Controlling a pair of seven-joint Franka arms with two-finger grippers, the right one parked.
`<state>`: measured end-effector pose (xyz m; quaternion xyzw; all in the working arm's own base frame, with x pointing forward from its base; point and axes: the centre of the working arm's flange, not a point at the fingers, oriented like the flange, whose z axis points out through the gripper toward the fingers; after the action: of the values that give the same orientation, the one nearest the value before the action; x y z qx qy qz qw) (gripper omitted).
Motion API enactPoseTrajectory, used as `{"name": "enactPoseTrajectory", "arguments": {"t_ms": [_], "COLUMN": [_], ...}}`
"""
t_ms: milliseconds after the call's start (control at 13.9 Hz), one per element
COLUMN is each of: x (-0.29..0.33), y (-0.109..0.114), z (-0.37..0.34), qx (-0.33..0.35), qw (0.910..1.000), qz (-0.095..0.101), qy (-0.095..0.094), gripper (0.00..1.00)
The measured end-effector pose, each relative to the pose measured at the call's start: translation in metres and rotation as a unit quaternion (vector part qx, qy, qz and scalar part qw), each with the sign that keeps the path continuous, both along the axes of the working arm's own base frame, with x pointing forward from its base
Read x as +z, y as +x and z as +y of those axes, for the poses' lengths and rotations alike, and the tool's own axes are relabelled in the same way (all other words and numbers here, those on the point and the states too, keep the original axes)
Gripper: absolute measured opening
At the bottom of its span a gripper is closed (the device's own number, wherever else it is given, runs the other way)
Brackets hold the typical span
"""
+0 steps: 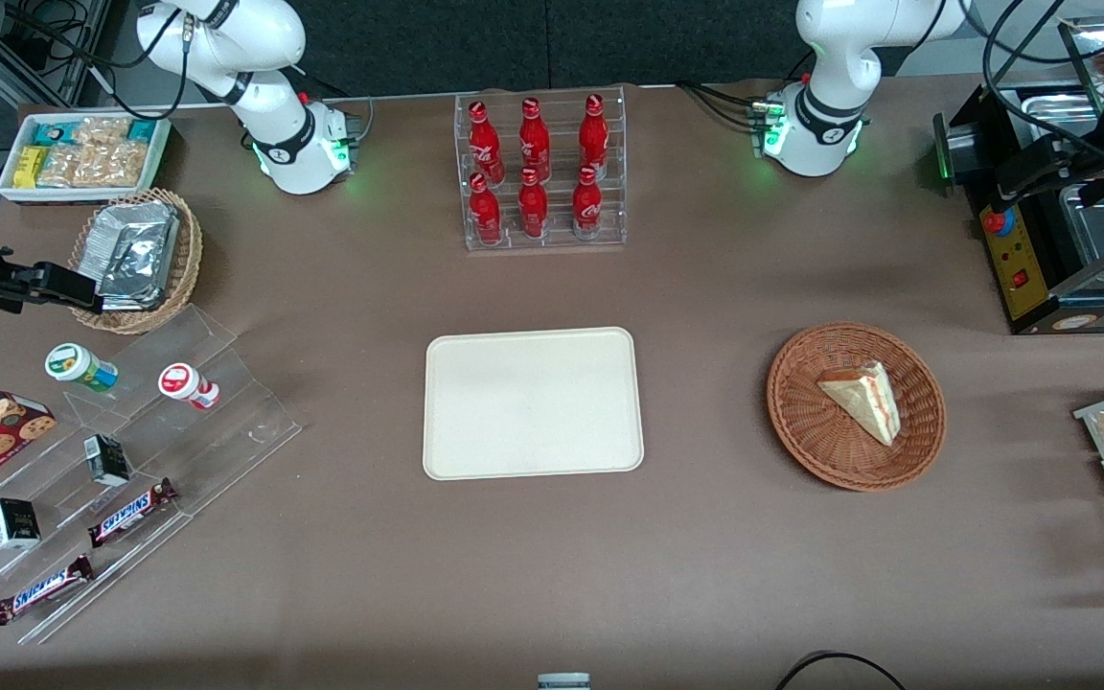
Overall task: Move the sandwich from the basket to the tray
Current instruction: 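Move the left gripper down over the wrapped sandwich in the wicker basket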
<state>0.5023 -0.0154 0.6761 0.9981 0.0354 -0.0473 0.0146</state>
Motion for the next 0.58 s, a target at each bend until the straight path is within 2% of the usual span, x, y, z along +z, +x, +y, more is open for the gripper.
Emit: {"name": "enactPoseTrajectory", "arguments": {"t_ms": [216, 361, 577], "x": [-0.012, -0.037, -0.102], "y": [0.004, 0.017, 0.053], "z": [-0.001, 0.001, 0.007], "qx": [-0.001, 0.008, 0.114], "qw": [0.9999, 0.9993, 0.9910], "qz": [0.013, 0.035, 0.058], "qy": [0.000, 0.009, 0.039], "gripper": [1.00, 1.00, 1.00]}}
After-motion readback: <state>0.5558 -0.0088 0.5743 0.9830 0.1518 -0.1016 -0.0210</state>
